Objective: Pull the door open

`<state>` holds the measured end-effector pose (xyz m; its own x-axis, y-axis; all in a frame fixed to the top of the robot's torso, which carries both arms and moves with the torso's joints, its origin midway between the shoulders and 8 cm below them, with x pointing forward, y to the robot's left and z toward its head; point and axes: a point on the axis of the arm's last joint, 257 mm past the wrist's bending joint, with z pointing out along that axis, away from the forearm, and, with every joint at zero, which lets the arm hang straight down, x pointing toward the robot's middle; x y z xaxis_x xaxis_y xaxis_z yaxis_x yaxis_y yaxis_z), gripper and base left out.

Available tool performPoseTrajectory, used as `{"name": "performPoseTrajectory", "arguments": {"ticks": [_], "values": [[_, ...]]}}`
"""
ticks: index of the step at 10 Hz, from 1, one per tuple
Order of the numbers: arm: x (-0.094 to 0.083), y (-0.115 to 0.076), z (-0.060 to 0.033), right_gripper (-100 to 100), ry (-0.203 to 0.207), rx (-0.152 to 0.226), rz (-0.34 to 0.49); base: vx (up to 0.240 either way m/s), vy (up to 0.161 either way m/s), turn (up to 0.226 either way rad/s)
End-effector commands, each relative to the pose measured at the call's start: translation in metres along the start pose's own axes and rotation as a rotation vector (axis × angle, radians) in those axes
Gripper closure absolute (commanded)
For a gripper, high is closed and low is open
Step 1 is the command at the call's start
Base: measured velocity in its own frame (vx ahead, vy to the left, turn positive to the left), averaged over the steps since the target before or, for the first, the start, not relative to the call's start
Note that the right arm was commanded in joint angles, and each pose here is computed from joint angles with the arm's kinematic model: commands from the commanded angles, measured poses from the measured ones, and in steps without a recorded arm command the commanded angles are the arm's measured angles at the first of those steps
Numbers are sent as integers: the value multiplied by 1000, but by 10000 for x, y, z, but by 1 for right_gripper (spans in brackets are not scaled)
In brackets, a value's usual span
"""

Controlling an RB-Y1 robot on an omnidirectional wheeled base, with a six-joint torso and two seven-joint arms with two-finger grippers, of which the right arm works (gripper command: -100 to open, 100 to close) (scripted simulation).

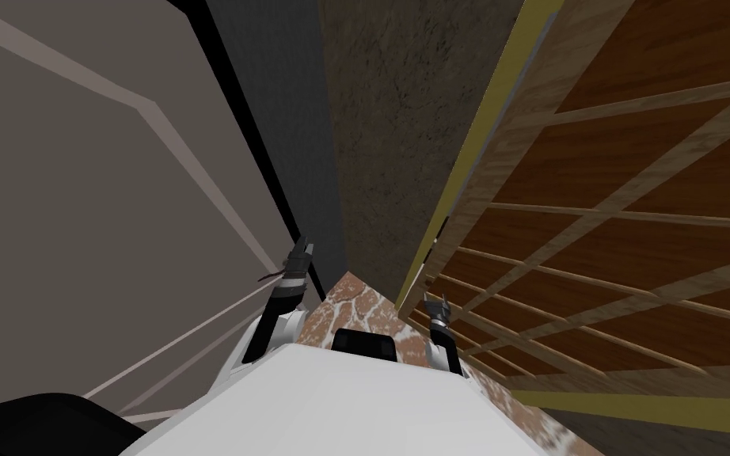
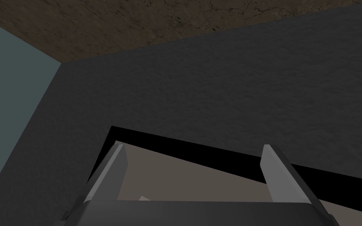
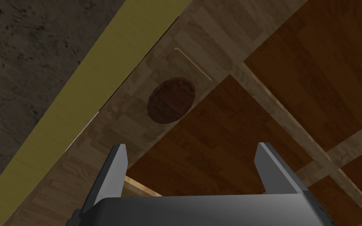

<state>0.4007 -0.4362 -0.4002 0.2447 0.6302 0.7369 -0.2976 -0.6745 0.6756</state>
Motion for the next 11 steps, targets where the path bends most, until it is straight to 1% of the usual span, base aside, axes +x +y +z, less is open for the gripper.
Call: {"name": "performPoseTrajectory", "arguments": {"ticks": [1, 2, 3, 5, 6, 7, 8, 9, 10, 11], "values": [[16, -21, 6, -100, -2, 1, 43, -51, 1, 3], [45, -56, 24, -100, -3, 1, 88, -51, -3, 6], [45, -56, 24, -100, -3, 1, 93, -35, -7, 4], [106, -125, 58, -100, -6, 1, 178, -48, -10, 8], [106, -125, 58, -100, -6, 1, 194, -52, -8, 5], [135, -158, 74, -100, -8, 1, 240, -51, -5, 5], [165, -191, 90, -100, -9, 2, 275, -61, -3, 7], [165, -191, 90, -100, -9, 2, 292, -45, -3, 4], [194, -223, 105, -100, -10, 2, 337, -43, -8, 4], [194, -223, 105, -100, -10, 2, 341, -35, -7, 4]]}}
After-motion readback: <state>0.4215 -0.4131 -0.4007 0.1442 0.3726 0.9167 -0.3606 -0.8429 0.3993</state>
